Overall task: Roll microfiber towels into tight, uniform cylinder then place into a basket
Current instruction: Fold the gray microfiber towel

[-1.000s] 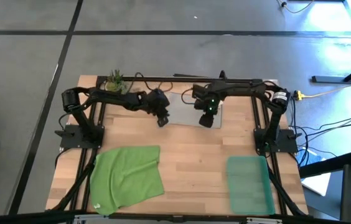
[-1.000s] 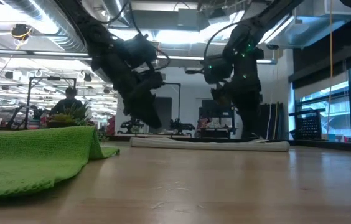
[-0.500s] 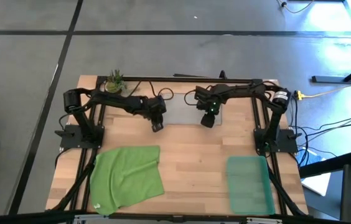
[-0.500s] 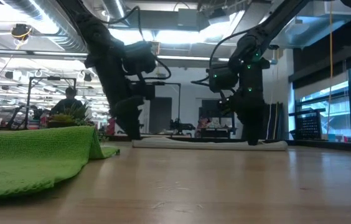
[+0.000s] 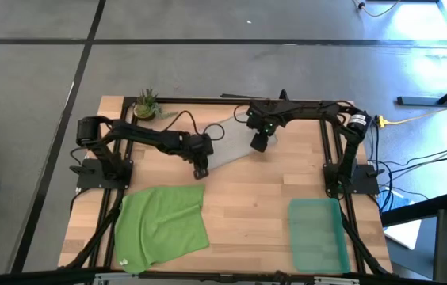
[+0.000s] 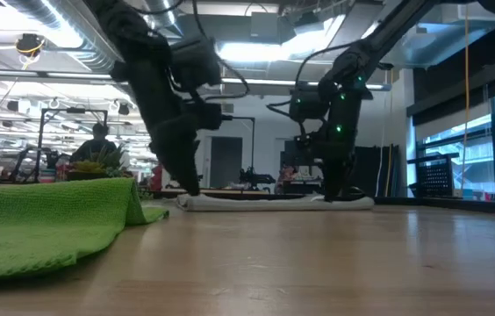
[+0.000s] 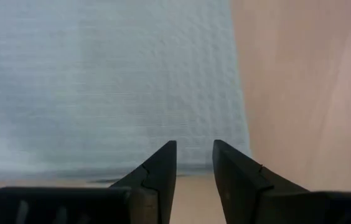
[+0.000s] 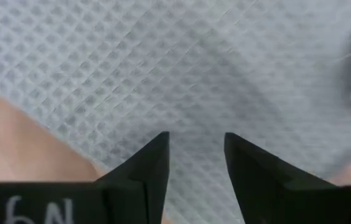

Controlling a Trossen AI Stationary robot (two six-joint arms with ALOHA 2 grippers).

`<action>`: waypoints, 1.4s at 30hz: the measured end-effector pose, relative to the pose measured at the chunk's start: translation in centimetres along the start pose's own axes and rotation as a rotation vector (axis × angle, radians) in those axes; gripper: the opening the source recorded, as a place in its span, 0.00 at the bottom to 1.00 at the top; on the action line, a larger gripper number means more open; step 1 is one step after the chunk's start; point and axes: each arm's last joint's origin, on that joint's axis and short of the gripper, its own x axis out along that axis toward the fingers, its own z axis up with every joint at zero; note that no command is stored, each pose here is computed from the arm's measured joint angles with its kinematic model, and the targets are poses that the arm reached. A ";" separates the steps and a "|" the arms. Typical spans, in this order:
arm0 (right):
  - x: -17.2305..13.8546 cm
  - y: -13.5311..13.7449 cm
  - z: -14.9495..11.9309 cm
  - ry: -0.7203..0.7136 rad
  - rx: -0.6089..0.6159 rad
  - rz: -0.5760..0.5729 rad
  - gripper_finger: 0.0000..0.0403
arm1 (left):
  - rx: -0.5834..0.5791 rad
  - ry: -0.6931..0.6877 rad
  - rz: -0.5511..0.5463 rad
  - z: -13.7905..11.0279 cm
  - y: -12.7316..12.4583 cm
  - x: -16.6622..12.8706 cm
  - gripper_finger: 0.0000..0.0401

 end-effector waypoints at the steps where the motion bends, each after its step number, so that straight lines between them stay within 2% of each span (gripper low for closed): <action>1: -0.5 0.0 0.2 0.002 -0.007 -0.007 0.38 | -0.012 -0.018 0.017 0.2 0.1 -0.4 0.25; 5: -3.3 0.2 0.4 -0.023 -0.026 -0.005 0.38 | -0.051 -0.130 0.110 1.4 1.3 -2.7 0.25; 8: -4.1 0.6 -0.2 -0.024 -0.017 0.046 0.38 | -0.089 -0.139 0.184 1.5 2.6 -3.0 0.25; 11: -3.6 0.8 -0.8 -0.005 -0.017 0.091 0.38 | -0.125 -0.128 0.212 1.5 3.9 -2.4 0.25; 16: -1.3 0.9 -2.2 0.016 -0.015 0.097 0.38 | -0.163 -0.057 0.243 1.0 5.6 -0.1 0.25; 20: -0.2 0.7 -2.8 -0.018 -0.012 0.094 0.38 | -0.170 -0.004 0.222 0.5 6.0 1.3 0.25; 26: 1.0 -0.2 -3.1 -0.106 0.007 0.081 0.38 | -0.155 0.035 0.155 0.2 5.1 2.3 0.25; 31: 1.2 -1.1 -2.9 -0.164 0.030 0.065 0.38 | -0.143 0.046 0.113 0.0 3.0 2.2 0.25; 37: 1.1 -2.1 -2.5 -0.212 0.054 -0.027 0.38 | -0.137 0.046 0.063 -0.3 0.3 2.2 0.25; 42: 0.6 -2.2 -1.8 -0.223 0.057 -0.035 0.38 | -0.122 0.023 0.042 -0.3 -0.8 1.7 0.25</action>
